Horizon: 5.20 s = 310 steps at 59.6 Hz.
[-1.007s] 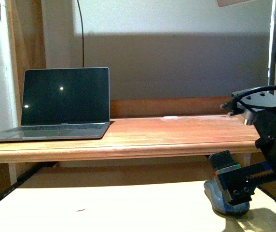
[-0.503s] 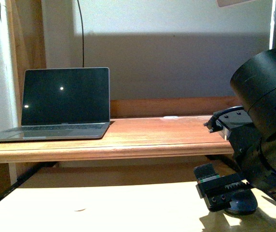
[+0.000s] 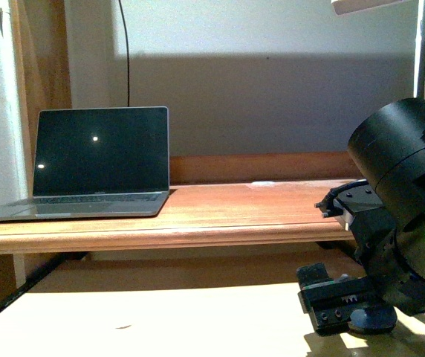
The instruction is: Place mouse
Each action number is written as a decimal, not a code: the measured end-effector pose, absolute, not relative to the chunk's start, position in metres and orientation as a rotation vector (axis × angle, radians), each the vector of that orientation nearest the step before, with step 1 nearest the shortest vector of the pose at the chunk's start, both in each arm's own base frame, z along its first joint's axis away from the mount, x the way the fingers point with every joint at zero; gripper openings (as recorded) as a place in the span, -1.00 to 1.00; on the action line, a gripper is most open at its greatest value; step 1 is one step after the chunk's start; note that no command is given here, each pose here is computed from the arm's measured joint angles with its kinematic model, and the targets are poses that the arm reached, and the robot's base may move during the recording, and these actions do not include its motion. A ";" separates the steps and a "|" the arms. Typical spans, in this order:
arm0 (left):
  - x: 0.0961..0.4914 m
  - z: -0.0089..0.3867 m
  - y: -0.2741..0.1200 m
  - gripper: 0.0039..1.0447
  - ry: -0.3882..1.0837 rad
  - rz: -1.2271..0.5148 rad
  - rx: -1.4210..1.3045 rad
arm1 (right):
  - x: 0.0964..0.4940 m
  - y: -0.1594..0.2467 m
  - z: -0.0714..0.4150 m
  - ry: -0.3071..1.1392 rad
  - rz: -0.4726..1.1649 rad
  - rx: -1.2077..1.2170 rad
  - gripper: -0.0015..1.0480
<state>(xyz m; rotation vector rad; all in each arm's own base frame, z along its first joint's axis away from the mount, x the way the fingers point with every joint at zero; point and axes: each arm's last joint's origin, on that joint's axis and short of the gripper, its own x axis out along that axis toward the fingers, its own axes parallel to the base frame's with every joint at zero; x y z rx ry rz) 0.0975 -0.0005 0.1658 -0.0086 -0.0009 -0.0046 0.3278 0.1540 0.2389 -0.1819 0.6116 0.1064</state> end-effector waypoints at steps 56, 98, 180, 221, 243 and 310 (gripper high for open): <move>0.098 0.166 0.000 0.86 -0.001 -0.005 -0.009 | 0.306 0.160 0.329 0.414 0.196 -0.079 0.06; 0.098 0.166 0.000 0.86 -0.001 -0.005 -0.009 | 0.436 0.268 0.345 0.453 0.095 -0.134 0.06; 0.098 0.166 0.000 0.86 -0.001 -0.005 -0.009 | 0.351 0.135 0.360 0.225 0.408 0.170 0.85; 0.098 0.166 0.000 0.86 -0.001 -0.005 -0.009 | 0.213 -0.024 0.248 0.306 0.826 0.079 0.85; 0.098 0.166 0.000 0.86 -0.001 -0.005 -0.009 | 0.187 -0.010 0.209 0.389 0.957 -0.032 0.85; 0.098 0.166 0.000 0.86 -0.001 -0.005 -0.009 | 0.290 0.112 0.194 0.349 0.613 -0.135 0.85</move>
